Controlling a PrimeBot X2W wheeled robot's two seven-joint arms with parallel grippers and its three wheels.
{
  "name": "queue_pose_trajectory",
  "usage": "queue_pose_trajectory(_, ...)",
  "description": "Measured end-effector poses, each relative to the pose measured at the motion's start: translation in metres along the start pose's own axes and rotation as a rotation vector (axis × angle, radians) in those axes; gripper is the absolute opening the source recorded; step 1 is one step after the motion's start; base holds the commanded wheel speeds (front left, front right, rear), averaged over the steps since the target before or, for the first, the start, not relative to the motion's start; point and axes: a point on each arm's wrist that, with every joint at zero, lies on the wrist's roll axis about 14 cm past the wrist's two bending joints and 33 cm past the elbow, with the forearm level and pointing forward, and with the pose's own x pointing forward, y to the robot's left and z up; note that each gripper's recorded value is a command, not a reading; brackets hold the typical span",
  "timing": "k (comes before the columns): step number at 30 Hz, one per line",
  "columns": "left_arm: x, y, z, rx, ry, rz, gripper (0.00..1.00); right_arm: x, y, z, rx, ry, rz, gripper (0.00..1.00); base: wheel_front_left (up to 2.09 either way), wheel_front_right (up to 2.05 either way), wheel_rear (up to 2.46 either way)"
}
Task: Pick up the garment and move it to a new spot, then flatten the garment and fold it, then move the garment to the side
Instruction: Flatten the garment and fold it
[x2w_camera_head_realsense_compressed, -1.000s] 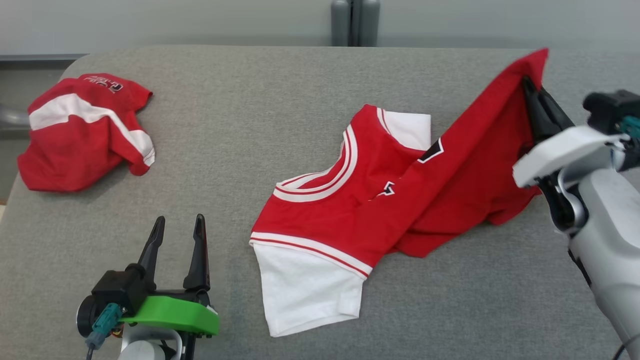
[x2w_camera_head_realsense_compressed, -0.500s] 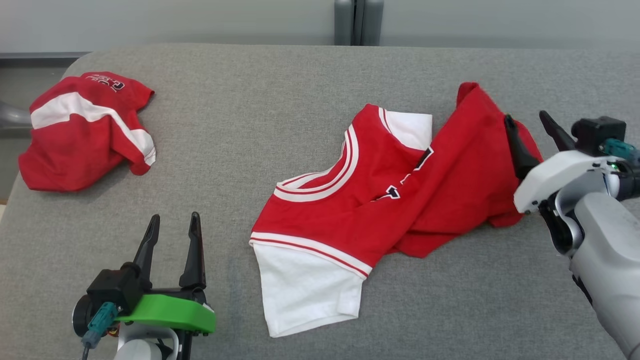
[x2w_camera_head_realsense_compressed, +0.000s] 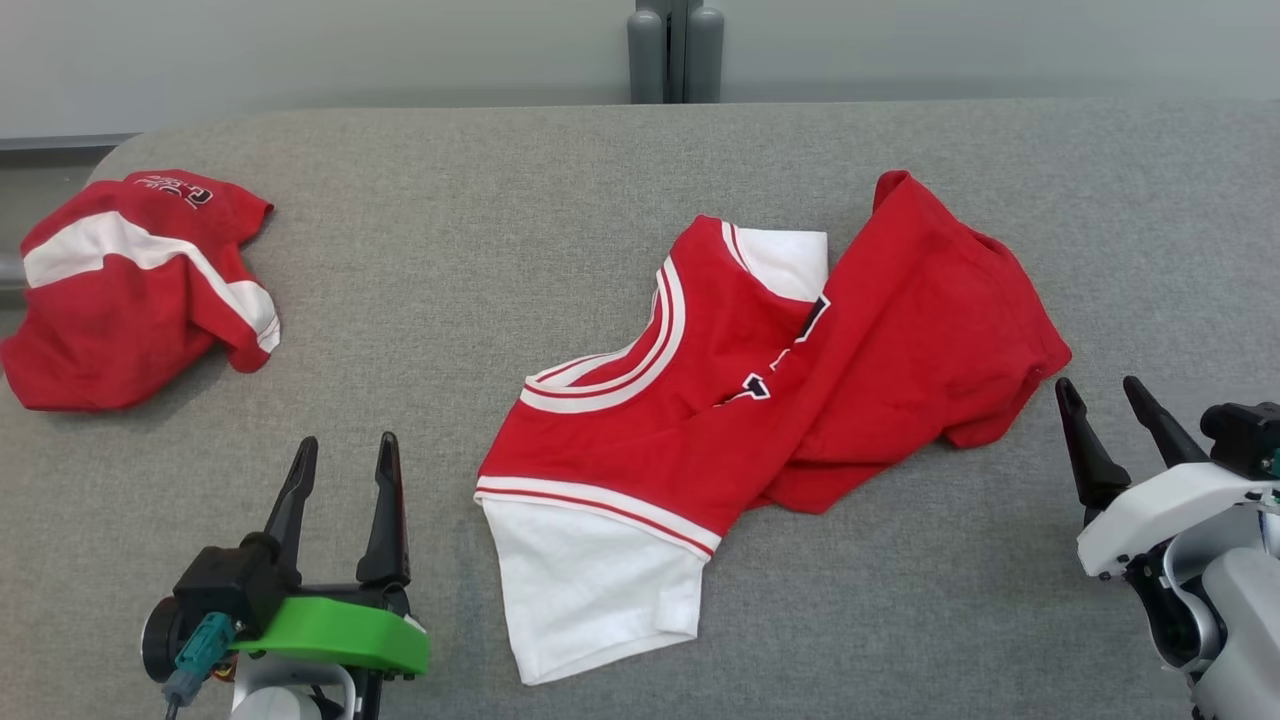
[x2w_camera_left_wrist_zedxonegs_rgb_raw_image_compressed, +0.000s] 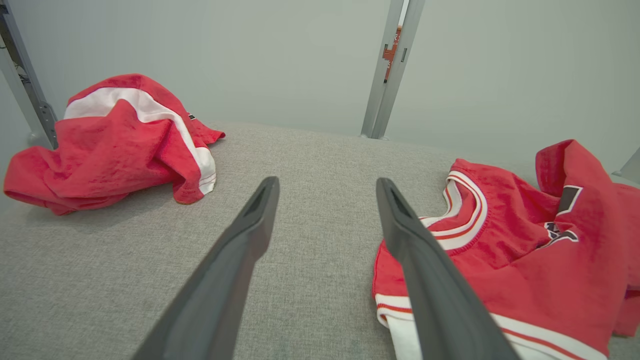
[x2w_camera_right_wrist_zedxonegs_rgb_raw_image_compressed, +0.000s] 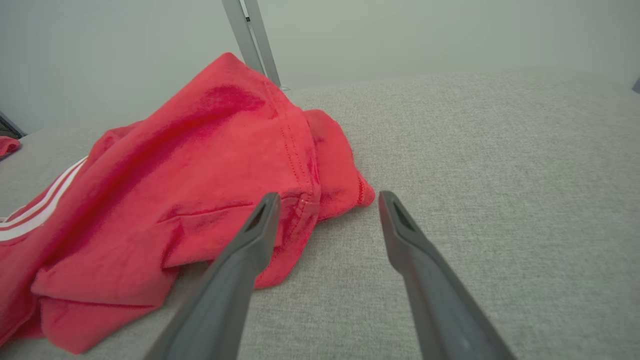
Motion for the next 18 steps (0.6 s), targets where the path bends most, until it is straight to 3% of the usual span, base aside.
queue_pose_trajectory(14,-0.004,0.013,-0.004,0.01,0.016,0.035,1.0,0.03,0.016,-0.021,-0.007,0.078,0.034,1.0,0.0,0.0,0.0)
queue_pose_trajectory(15,-0.005,0.014,-0.004,0.01,0.017,0.04,1.0,0.032,0.016,-0.025,-0.003,0.098,0.029,0.94,0.0,0.0,0.0)
queue_pose_trajectory(17,-0.006,0.016,-0.005,0.011,0.02,0.046,1.0,0.034,0.015,-0.033,-0.003,0.124,0.026,0.67,0.0,0.0,0.0)
queue_pose_trajectory(18,-0.006,0.017,-0.006,0.012,0.022,0.048,1.0,0.035,0.015,-0.036,-0.002,0.135,0.026,0.22,0.0,0.0,0.0)
